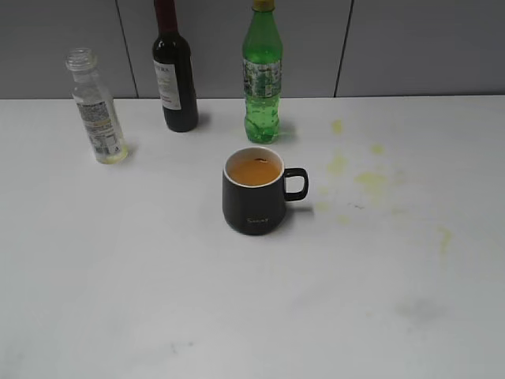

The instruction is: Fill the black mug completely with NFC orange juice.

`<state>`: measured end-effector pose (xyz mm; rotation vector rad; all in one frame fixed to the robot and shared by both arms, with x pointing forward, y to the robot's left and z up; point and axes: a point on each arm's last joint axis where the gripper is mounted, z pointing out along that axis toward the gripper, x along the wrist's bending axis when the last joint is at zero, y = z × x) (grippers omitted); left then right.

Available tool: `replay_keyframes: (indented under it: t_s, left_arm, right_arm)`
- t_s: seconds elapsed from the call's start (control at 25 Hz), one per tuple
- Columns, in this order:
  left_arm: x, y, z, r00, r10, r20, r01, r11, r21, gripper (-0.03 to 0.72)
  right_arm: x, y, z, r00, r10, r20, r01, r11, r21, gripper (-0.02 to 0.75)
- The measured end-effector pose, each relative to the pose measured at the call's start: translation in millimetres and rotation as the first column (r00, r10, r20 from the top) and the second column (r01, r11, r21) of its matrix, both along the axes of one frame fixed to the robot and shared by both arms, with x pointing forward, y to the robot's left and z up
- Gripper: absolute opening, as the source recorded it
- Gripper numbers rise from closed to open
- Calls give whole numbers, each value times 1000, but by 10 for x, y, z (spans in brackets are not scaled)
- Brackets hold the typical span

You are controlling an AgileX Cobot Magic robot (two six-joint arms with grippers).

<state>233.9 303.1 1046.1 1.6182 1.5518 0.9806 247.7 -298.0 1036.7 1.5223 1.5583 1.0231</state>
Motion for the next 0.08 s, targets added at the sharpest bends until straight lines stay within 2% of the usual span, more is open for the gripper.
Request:
replay_keyframes:
  t_s: [0.08]
  left_arm:
    - [0, 0, 0, 1000, 5, 0, -5, 1000, 0, 395]
  right_arm:
    - [0, 0, 0, 1000, 0, 0, 0, 1000, 0, 592]
